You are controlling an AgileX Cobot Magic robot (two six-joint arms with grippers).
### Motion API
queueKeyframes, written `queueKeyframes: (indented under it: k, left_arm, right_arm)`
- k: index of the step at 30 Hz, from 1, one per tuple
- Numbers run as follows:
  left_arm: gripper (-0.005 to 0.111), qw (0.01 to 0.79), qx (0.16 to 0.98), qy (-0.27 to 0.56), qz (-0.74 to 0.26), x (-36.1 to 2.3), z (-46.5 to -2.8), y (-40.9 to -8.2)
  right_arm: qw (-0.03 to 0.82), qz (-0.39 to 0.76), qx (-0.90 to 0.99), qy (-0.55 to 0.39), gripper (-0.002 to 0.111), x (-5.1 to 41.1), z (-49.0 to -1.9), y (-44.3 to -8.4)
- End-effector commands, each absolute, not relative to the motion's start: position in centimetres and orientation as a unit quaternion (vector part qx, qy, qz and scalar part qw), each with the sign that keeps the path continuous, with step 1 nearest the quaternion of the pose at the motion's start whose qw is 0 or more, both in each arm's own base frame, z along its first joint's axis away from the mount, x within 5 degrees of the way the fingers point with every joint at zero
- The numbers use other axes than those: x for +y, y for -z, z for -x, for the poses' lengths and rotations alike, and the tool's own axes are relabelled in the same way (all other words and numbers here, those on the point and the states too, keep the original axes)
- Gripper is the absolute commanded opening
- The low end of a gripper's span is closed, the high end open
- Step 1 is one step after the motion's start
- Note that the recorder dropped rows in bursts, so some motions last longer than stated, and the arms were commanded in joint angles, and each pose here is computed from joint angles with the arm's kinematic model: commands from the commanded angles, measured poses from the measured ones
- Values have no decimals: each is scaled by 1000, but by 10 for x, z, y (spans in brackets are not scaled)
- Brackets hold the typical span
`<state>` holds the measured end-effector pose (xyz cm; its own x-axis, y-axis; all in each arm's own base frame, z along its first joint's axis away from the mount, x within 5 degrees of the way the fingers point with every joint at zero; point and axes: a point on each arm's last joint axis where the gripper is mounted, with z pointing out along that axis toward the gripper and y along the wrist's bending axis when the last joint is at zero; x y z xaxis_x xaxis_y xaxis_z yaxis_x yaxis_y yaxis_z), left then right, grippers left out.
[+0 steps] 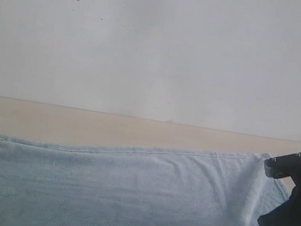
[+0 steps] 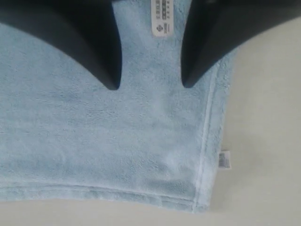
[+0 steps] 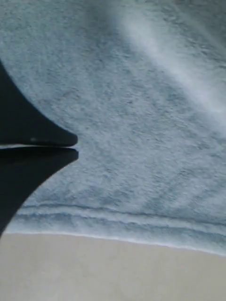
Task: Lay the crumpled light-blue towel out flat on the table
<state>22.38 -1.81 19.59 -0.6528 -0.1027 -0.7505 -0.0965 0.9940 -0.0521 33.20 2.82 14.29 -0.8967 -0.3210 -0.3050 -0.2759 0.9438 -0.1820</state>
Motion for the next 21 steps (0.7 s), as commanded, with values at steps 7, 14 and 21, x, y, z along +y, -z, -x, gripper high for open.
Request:
queueKeyframes:
  k: [7, 14, 21]
  left_arm:
    - [38, 395, 913, 41, 92, -17, -189, -182]
    - [38, 398, 912, 43, 92, -17, -188, -183]
    - [38, 398, 912, 42, 93, -17, -188, -183]
  right_arm:
    - [183, 162, 968, 58, 0, 24, -305, -123]
    - [159, 99, 980, 65, 0, -2, -301, -120]
    - [40, 40, 997, 53, 0, -7, -258, -98]
